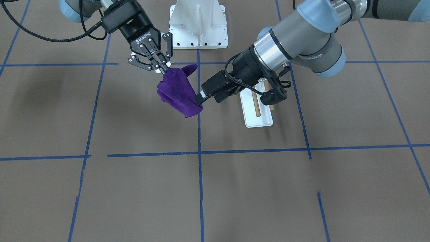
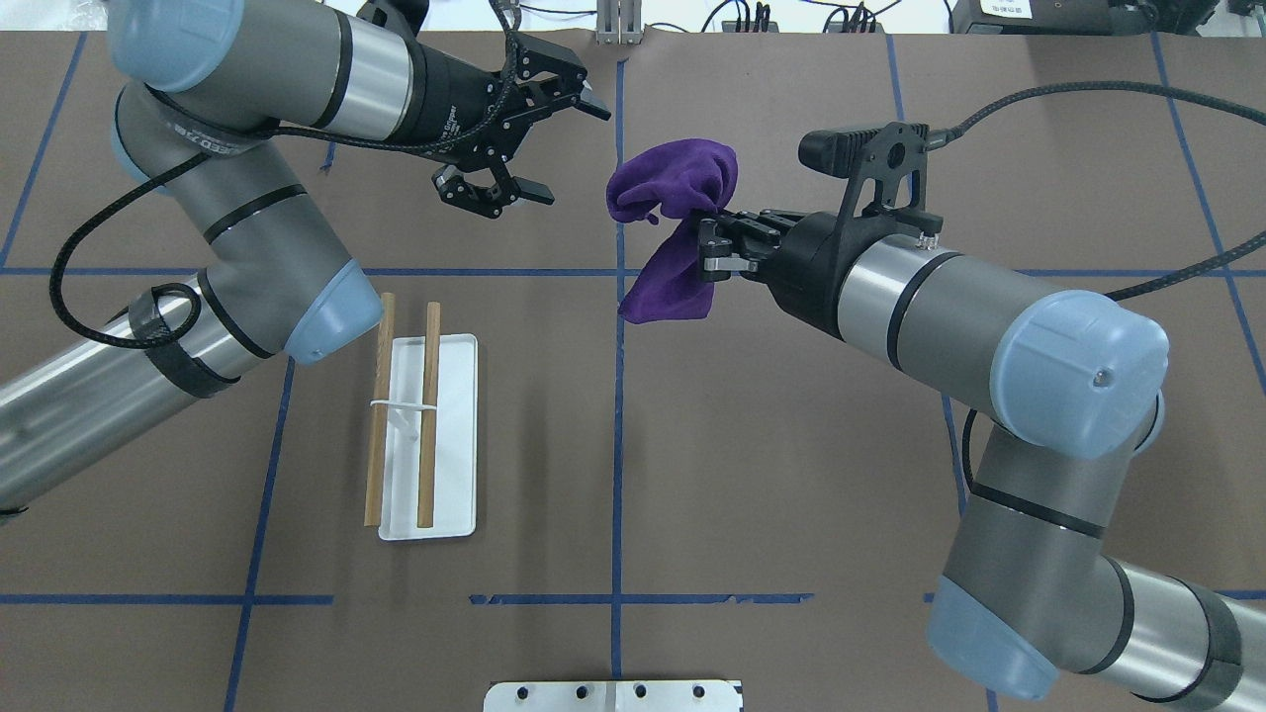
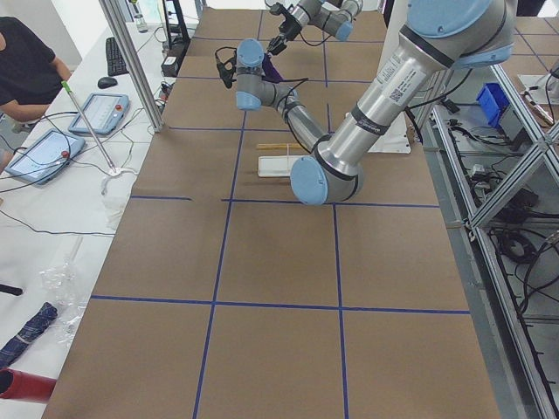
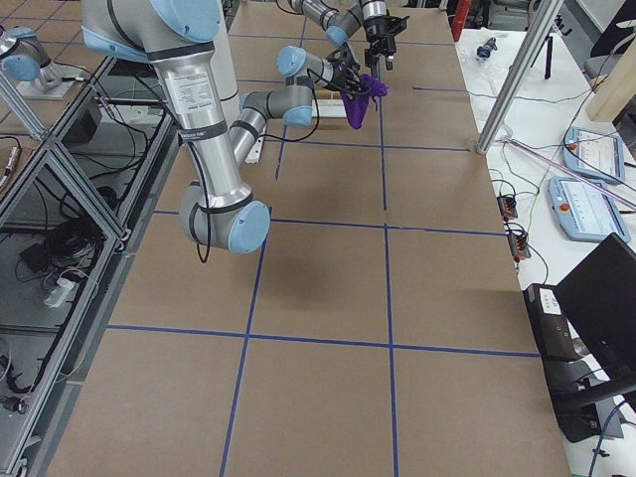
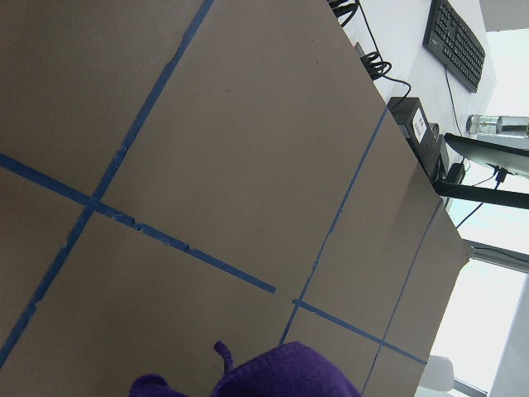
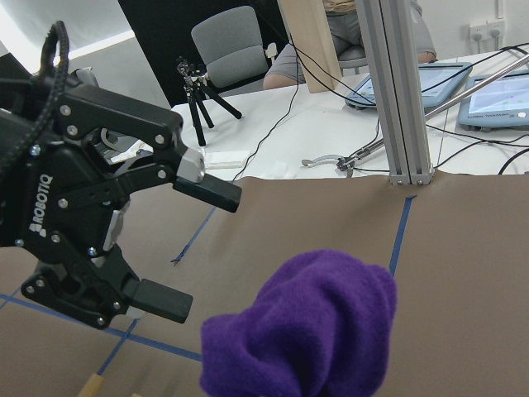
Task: Hang towel on rack
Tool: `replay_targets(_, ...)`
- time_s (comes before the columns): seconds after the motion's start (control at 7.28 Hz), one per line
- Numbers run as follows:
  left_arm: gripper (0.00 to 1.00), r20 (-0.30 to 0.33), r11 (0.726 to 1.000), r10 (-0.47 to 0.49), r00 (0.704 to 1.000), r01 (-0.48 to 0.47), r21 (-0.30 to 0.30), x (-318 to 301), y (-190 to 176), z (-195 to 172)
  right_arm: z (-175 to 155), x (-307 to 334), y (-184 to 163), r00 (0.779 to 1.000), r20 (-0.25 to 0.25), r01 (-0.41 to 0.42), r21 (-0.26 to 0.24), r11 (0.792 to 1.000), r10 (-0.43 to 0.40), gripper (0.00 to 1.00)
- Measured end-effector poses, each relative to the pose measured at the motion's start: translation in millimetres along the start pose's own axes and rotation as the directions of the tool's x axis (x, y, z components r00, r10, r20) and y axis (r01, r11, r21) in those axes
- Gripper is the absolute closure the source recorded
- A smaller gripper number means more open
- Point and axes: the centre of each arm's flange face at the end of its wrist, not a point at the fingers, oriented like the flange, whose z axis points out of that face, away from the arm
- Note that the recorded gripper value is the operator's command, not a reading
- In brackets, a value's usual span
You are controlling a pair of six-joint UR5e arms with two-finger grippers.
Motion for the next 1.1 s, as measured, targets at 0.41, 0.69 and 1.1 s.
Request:
replay_targets(0.41,0.08,0.005,0.999,0.005,1.0,-0.005,-0.038,3.2,20.5,18.8,-4.6,-4.0,-3.0,1.0,0.01,-0.002,0.009,1.0,0.002,1.0)
replay_targets(0.69,0.67,0.007,0.998,0.007,1.0,-0.007,-0.055,1.4,29.7,25.2,-5.3,-4.4,-3.5,1.0,0.011,-0.003,0.01,1.0,0.003,1.0)
replay_targets(1.1,1.0,0.0,0.998,0.012,1.0,-0.012,-0.064,2.9,33.0,25.1,-5.4,-4.4,-3.6,1.0,0.011,-0.004,0.011,1.0,0.004,1.0)
